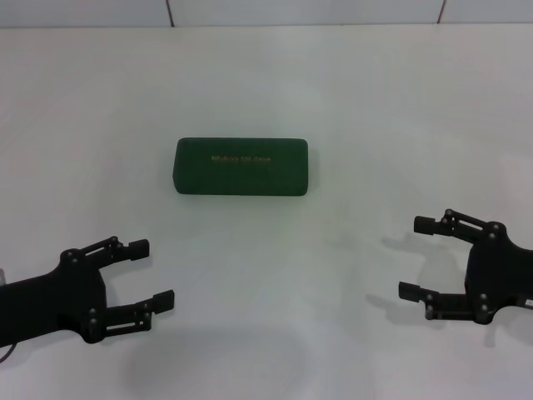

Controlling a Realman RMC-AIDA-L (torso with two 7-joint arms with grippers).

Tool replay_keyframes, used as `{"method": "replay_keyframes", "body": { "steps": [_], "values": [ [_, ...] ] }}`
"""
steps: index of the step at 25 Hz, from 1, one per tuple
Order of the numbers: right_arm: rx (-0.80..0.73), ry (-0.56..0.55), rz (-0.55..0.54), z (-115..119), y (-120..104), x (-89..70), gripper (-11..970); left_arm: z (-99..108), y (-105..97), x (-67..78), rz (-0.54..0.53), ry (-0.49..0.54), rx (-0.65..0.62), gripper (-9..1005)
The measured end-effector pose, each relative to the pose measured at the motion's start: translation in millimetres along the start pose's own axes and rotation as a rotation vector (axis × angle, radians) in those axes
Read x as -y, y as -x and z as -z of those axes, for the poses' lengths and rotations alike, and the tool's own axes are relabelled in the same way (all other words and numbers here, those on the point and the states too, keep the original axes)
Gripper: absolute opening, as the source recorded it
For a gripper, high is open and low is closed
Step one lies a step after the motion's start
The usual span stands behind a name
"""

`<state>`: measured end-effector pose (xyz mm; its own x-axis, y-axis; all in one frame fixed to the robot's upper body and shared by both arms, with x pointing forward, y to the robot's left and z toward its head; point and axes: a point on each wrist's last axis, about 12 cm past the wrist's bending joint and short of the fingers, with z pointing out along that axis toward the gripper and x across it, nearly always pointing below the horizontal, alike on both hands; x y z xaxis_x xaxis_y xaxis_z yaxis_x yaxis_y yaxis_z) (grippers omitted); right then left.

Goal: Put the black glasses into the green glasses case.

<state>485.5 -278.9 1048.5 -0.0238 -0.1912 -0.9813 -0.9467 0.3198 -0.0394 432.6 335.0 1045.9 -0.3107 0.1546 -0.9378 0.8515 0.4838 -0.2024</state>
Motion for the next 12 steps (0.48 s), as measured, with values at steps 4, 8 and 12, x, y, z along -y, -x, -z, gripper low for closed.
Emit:
{"method": "replay_keyframes", "body": {
  "steps": [4, 8, 12],
  "values": [
    [-0.012, 0.018, 0.017, 0, 3, 2.8, 886, 0, 3, 0.3, 0.005, -0.023, 0.002, 862],
    [-0.040, 0.042, 0.055, -1, 12, 15.3, 886, -3, 7, -3.3, -0.003, -0.041, -0.013, 861],
    [-0.087, 0.096, 0.080, -2, 24, 29.8, 886, -8, 12, -8.1, 0.007, -0.070, -0.041, 860]
  ]
}}
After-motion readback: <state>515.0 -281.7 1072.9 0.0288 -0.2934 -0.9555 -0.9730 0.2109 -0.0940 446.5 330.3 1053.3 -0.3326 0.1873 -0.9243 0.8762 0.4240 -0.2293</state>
